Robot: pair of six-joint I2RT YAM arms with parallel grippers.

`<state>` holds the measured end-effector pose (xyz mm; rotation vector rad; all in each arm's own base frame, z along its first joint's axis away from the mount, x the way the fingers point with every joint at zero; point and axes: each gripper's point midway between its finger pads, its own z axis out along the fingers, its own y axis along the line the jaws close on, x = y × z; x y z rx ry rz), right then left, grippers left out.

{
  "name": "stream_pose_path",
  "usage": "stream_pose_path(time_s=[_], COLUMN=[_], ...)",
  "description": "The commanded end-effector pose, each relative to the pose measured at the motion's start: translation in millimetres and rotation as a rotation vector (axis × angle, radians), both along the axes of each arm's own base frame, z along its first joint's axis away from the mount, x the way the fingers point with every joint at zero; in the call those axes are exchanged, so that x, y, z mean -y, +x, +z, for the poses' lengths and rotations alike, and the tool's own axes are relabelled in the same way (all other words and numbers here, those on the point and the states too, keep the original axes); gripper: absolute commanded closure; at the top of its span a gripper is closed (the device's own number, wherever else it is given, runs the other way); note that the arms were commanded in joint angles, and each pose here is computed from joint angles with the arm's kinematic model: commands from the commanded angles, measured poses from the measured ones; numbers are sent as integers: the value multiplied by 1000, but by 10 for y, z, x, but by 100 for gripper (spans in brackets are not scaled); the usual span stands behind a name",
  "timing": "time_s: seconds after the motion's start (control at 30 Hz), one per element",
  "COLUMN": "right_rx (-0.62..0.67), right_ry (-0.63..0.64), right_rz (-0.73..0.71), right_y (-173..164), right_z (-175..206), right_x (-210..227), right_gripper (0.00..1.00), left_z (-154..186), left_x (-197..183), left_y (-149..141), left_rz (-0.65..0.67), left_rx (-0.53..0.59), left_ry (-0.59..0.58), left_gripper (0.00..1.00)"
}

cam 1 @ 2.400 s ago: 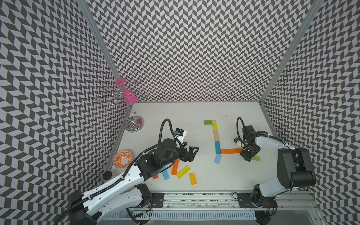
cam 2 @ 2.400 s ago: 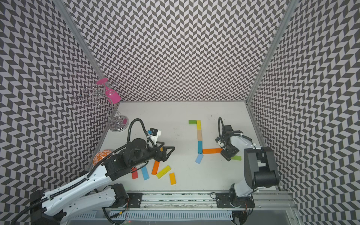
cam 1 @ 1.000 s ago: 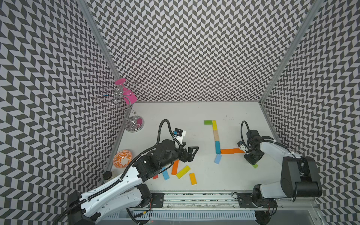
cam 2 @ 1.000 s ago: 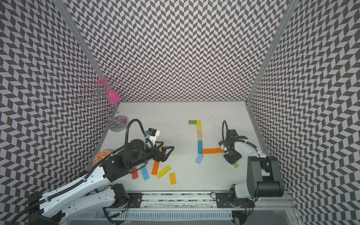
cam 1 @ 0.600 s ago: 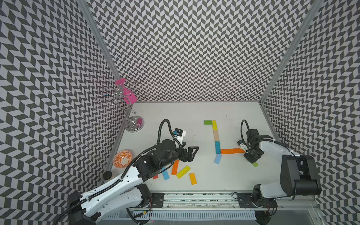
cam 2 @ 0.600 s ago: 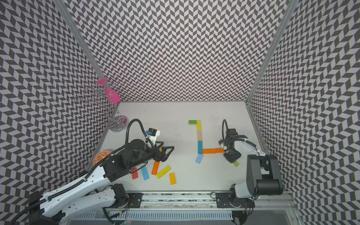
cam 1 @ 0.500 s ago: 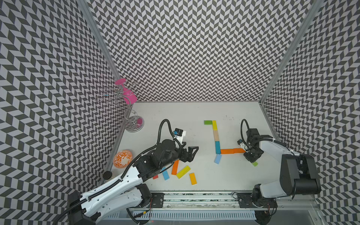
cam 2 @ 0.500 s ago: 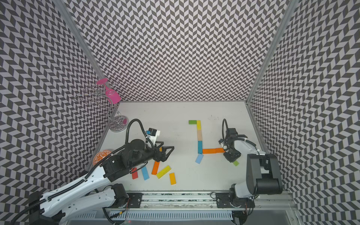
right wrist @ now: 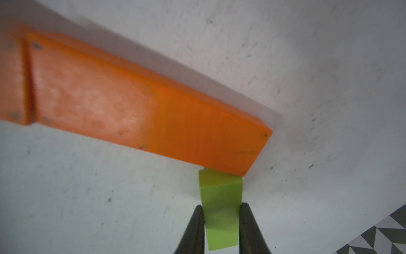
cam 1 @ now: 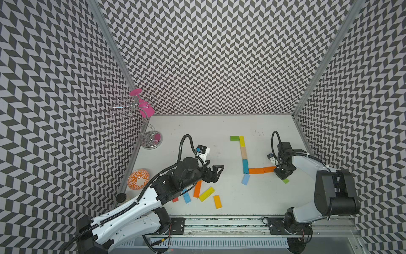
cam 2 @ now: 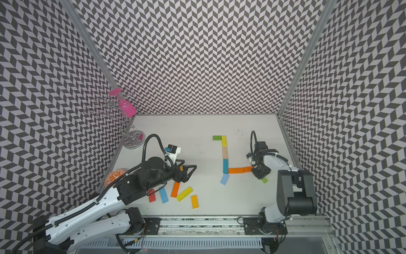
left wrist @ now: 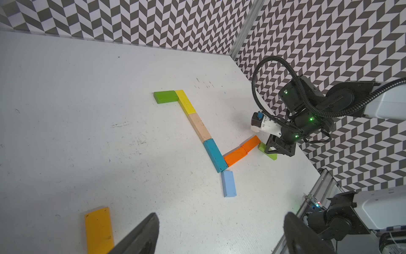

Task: Assemble a giraffe with building blocks
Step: Assemble the building block at the center of the board.

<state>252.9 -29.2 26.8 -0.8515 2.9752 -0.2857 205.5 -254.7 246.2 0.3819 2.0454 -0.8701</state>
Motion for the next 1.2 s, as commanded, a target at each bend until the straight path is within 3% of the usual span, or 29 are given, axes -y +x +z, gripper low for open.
stream_pose_path(time_s=[0.0,0.23,0.6,0.93,1.17], right_rx=[28,39,99,448,628], right_ry=[3,-9,25,172,465], right_rz=[-5,-5,-20,-108,-134], right_y=[93,131,268,1016,1238], right_z=[22,52,241,1311,2075], right_x=[4,21,-32,-319,-1087], right_gripper=[79,67,58,50,49], left_z=[-50,-56,-47,-124,-231], left_x=[-33,-36,-56,-117,-256], left_y=[32,29,47,162,334], left_rz=[19,19,28,70,160], left_rx=[-6,-6,-5,-22,-39], left_ry=[19,20,18,42,116], left_gripper=[11,11,11,11,10])
